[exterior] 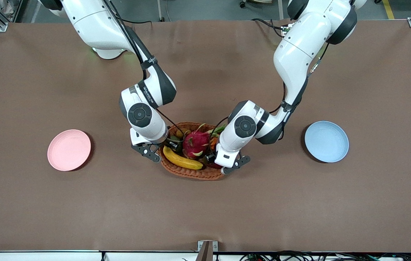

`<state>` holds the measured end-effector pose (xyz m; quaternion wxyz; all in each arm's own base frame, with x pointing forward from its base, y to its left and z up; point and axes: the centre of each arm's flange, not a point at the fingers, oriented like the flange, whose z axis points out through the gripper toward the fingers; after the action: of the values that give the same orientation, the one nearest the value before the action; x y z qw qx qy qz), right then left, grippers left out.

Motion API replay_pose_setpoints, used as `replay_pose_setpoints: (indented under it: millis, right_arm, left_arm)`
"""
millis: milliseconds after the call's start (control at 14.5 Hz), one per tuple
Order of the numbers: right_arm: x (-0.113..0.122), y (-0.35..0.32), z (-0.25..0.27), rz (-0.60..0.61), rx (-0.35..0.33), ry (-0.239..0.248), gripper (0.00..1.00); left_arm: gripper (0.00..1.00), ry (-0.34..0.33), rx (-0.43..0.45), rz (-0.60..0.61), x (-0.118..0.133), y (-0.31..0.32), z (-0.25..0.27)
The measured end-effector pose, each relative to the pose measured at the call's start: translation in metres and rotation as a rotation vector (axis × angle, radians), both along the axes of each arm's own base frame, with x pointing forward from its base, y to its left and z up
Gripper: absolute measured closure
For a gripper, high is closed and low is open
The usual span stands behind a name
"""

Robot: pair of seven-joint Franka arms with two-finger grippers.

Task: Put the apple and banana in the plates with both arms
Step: 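Close the left gripper on the apple while the right gripper grasps the banana, then carry the apple to the blue plate while the right gripper carries the banana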

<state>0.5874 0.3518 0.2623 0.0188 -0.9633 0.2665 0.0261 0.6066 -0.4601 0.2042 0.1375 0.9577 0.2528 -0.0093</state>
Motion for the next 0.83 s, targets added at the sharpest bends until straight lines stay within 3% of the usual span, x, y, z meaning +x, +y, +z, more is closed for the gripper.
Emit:
replay_pose_setpoints:
  millis: [344,619,825]
  right_arm:
    - [0.001,-0.003,0.0,-0.004,-0.003,0.0,0.54]
    - [0.002,-0.004,0.0,-0.006,-0.004,-0.001,0.57]
    - [0.003,-0.004,0.003,-0.007,0.0,-0.006,0.84]
  left_arm:
    - [0.16,-0.021,-0.008,0.012,0.007,0.001,0.012]
    - [0.16,-0.04,0.004,0.018,0.018,0.01,0.06]
    - [0.16,-0.011,0.06,0.037,0.033,0.047,0.117]
